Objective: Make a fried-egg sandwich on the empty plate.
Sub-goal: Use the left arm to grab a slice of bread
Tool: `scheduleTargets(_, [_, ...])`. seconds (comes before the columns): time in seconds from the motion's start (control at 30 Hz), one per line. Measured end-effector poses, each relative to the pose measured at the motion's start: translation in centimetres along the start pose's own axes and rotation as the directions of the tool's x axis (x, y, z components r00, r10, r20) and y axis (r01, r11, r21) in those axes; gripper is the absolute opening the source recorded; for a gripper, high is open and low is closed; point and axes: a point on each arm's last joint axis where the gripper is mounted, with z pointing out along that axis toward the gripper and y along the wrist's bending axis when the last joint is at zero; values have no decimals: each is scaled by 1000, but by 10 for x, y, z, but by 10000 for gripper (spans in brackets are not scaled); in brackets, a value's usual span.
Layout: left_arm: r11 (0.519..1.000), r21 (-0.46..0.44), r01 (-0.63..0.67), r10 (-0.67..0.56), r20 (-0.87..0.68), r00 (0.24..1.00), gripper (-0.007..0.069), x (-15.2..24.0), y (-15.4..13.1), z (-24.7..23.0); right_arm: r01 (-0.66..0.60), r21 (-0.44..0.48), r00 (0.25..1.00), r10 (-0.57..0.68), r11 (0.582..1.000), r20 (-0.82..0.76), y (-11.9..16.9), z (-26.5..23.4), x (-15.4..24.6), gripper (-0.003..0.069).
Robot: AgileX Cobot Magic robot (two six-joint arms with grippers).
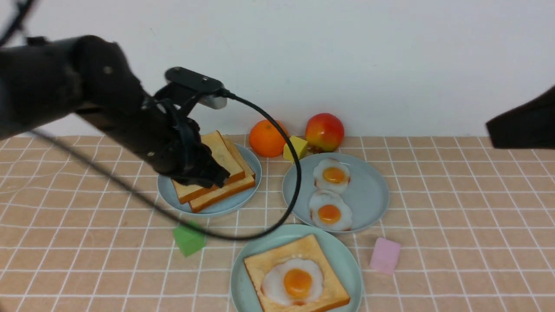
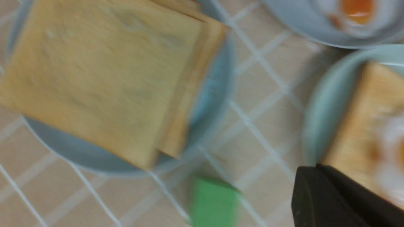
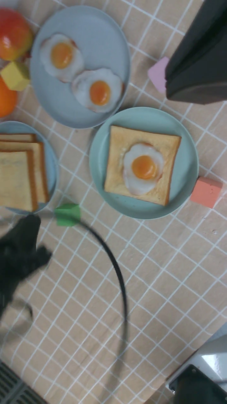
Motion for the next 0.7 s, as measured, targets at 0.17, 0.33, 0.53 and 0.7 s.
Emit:
scheduleTargets(0.17, [985, -101, -137, 129, -84, 988, 114, -6, 24, 38, 0, 3, 1000, 0, 1000, 18, 2, -3, 9, 5])
scheduleTargets(0.33, [967, -152, -203, 188, -106, 976, 309, -4, 36, 67, -16, 16, 1000, 16, 1000, 7, -2, 5, 18, 7])
scheduleTargets(0.53, [964, -163, -211, 198, -94, 976, 404, -3, 39, 84, -15, 30, 1000, 15, 999, 17, -4, 7, 19, 11])
scheduleTargets(0.7, [955, -185, -230, 220, -76, 973, 406, -2, 42, 97, -14, 36, 999, 13, 999, 30, -5, 6, 18, 14])
